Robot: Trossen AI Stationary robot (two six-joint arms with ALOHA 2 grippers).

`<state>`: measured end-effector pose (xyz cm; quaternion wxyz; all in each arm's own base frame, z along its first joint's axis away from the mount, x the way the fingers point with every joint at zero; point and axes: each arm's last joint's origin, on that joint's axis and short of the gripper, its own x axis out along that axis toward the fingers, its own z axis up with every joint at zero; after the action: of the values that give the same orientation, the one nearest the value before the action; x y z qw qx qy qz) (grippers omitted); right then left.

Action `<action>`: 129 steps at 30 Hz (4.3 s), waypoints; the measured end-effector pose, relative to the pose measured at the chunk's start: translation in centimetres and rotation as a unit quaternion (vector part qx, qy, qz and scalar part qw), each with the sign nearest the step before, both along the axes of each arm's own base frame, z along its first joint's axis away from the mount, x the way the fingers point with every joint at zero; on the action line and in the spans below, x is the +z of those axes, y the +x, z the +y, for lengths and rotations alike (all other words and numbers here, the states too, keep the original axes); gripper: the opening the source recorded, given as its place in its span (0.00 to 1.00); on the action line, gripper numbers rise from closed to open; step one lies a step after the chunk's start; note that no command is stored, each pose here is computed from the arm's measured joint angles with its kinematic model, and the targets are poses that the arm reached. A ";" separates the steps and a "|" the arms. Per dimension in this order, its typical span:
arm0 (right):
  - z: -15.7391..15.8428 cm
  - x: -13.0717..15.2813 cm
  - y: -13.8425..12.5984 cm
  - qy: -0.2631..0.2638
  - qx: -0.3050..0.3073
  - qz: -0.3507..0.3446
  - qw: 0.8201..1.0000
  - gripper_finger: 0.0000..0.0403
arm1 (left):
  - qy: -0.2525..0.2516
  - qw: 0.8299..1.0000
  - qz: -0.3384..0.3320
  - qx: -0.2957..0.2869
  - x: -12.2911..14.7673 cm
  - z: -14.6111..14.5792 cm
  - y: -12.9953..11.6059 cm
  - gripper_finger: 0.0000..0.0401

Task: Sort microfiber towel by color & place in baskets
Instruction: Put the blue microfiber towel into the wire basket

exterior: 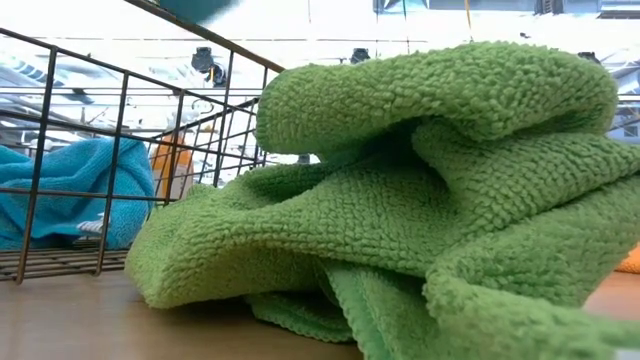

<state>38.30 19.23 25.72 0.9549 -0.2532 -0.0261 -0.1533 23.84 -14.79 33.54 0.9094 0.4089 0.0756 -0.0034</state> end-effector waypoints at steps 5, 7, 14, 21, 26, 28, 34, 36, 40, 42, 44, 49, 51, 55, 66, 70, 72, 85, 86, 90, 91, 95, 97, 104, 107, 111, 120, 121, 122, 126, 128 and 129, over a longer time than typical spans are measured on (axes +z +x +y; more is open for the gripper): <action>0.0 0.7 -0.2 0.013 -0.010 -0.010 1.000 0.76 | 0.012 1.000 -0.004 0.001 -0.1 -0.1 0.0 0.06; 0.0 0.7 -0.3 0.009 -0.018 -0.009 1.000 0.76 | 0.006 1.000 -0.013 -0.001 0.2 -0.2 -0.1 0.06; 0.0 0.7 -0.3 -0.011 -0.020 -0.004 1.000 0.76 | 0.003 1.000 -0.004 -0.007 -0.1 -0.3 -0.1 0.06; 1.0 0.3 -0.7 -0.044 -0.016 0.019 0.999 0.76 | 0.023 1.000 -0.005 0.021 -0.1 -0.1 -0.1 0.06; 2.3 0.4 -1.7 -0.081 -0.045 0.037 0.995 0.76 | 0.059 0.995 -0.008 0.084 0.1 0.4 -0.4 0.06; 2.6 0.3 -2.0 -0.078 -0.070 0.044 0.994 0.76 | 0.059 0.994 -0.013 0.095 0.4 0.6 -0.5 0.06; 2.6 0.0 -2.2 -0.019 -0.107 0.042 0.993 0.76 | 0.037 0.994 -0.039 0.098 1.5 0.9 -1.3 0.06; 2.5 -0.5 -2.1 -0.012 -0.103 0.052 0.993 0.75 | 0.034 0.994 -0.043 0.099 1.7 1.0 -1.5 0.06; 2.2 -1.3 -1.8 -0.010 -0.084 0.078 0.993 0.71 | 0.031 0.994 -0.047 0.096 2.0 1.0 -1.7 0.06; 1.7 -1.7 -1.4 0.005 -0.067 0.084 0.994 0.68 | 0.024 0.993 -0.057 0.096 2.2 1.0 -1.8 0.06; 1.2 -1.8 -0.9 0.025 -0.038 0.084 0.995 0.66 | 0.020 0.993 -0.061 0.096 2.3 1.0 -1.8 0.06; 0.4 -1.9 -0.1 0.045 0.022 0.084 0.995 0.60 | 0.004 0.993 -0.066 0.099 2.4 1.1 -1.7 0.06; 0.3 -1.9 0.0 0.029 0.036 0.089 0.995 0.59 | -0.005 0.993 -0.066 0.100 2.3 1.1 -1.7 0.06; 0.3 -1.8 0.0 -0.038 0.034 0.105 0.993 0.55 | -0.010 0.993 -0.066 0.100 2.3 1.1 -1.7 0.06; 1.7 -2.2 -1.5 -0.318 -0.086 0.222 0.918 0.55 | -0.005 0.993 -0.048 0.103 1.8 1.2 -1.6 0.06; 1.3 -2.2 -1.5 -0.410 -0.119 0.267 0.864 0.59 | -0.005 0.993 -0.048 0.108 1.8 1.5 -1.4 0.06; 0.9 -2.2 -1.3 -0.444 -0.122 0.283 0.841 0.61 | -0.004 0.993 -0.048 0.111 1.8 1.6 -1.4 0.06; 0.4 -2.4 -1.0 -0.560 -0.109 0.329 0.753 0.73 | 0.064 0.986 -0.034 0.149 2.4 4.2 -1.1 0.06; 0.2 -2.4 -0.9 -0.567 -0.110 0.334 0.745 0.74 | 0.064 0.986 -0.033 0.147 2.4 4.4 -1.1 0.06; -0.5 -2.5 -0.6 -0.585 -0.113 0.348 0.724 0.78 | 0.068 0.987 -0.021 0.145 2.4 5.4 -1.2 0.06; -0.7 -2.6 -0.5 -0.593 -0.114 0.354 0.715 0.78 | 0.065 0.987 -0.018 0.145 2.4 5.6 -1.1 0.06; -1.7 -2.9 -0.1 -0.625 -0.110 0.384 0.670 0.78 | 0.063 0.988 -0.011 0.138 2.2 5.8 -1.0 0.06; -2.3 -3.2 0.1 -0.629 -0.110 0.397 0.660 0.78 | 0.069 0.988 -0.007 0.137 2.1 5.8 -1.0 0.06; -3.1 -3.4 0.4 -0.632 -0.111 0.410 0.648 0.78 | 0.095 0.984 0.008 0.150 2.4 6.4 -1.9 0.06; -3.0 -3.4 0.4 -0.639 -0.107 0.409 0.643 0.78 | 0.101 0.983 0.024 0.149 2.2 6.6 -2.4 0.06; -3.0 -3.4 0.4 -0.651 -0.102 0.412 0.630 0.78 | 0.092 0.984 0.025 0.148 2.5 7.0 -3.1 0.06; -3.5 -3.4 0.7 -0.670 -0.097 0.416 0.606 0.78 | 0.040 0.996 0.043 0.066 2.0 6.5 -3.2 0.06; -3.5 -3.3 0.7 -0.671 -0.097 0.416 0.606 0.78 | 0.033 0.996 0.044 0.064 2.0 6.5 -3.1 0.06; -3.7 -3.3 0.8 -0.671 -0.099 0.416 0.606 0.78 | 0.026 0.997 0.044 0.063 1.9 6.6 -3.1 0.06; -3.9 -3.0 1.0 -0.676 -0.095 0.401 0.611 0.78 | -0.004 0.997 0.047 0.055 1.8 6.6 -2.8 0.06; -3.9 -2.8 1.2 -0.684 -0.087 0.388 0.612 0.78 | -0.023 0.997 0.046 0.054 1.7 6.7 -2.6 0.06; -3.9 -2.7 1.2 -0.685 -0.086 0.380 0.615 0.78 | -0.032 0.997 0.044 0.057 1.7 6.8 -2.5 0.06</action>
<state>39.53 15.33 23.04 0.4107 -0.8706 0.2638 -0.0619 21.38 -8.01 35.23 0.9165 0.3740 0.1389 0.0281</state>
